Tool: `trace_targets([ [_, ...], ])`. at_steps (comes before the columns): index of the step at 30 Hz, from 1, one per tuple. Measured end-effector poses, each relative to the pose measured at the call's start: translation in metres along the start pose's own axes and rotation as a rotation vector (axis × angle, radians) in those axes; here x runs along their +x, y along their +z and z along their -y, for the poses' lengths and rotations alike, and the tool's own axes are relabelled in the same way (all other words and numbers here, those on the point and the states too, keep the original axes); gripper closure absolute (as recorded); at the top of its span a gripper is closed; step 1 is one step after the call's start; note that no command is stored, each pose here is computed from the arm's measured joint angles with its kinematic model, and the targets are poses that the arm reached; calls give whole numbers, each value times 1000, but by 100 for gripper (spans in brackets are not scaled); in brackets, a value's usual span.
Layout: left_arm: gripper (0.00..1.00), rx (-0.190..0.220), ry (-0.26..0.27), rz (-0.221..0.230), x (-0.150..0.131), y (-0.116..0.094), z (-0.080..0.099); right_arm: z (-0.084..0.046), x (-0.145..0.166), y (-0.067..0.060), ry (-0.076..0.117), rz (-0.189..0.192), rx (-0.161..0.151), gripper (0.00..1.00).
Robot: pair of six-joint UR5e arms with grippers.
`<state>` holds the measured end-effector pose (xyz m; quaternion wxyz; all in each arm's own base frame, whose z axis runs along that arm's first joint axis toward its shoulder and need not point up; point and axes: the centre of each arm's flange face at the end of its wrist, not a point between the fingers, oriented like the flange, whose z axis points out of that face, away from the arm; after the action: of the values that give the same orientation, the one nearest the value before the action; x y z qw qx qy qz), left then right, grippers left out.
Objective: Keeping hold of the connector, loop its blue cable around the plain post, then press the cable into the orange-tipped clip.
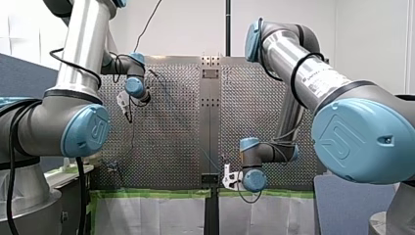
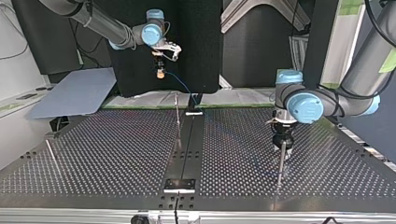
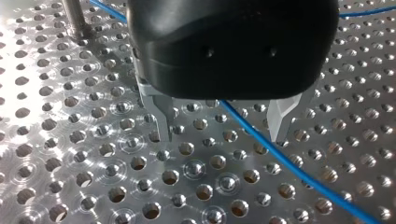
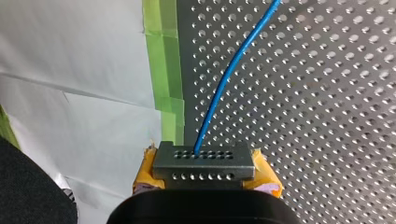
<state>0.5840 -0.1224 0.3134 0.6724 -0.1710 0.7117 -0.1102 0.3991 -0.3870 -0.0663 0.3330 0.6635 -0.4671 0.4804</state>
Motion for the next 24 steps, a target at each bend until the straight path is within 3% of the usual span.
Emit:
trace_targets([
  [10, 0, -29, 1, -6, 2, -3, -1, -8, 24, -34, 8, -16, -4, 100],
  [14, 0, -30, 2, -9, 2, -3, 0, -18, 35, -43, 20, -33, -16, 100],
  [20, 0, -33, 3, -19, 3, -4, 0, -34, 57, -47, 48, -96, -38, 100],
  [24, 0, -33, 3, -23, 4, -5, 0, -42, 81, -43, 68, -165, -48, 100],
])
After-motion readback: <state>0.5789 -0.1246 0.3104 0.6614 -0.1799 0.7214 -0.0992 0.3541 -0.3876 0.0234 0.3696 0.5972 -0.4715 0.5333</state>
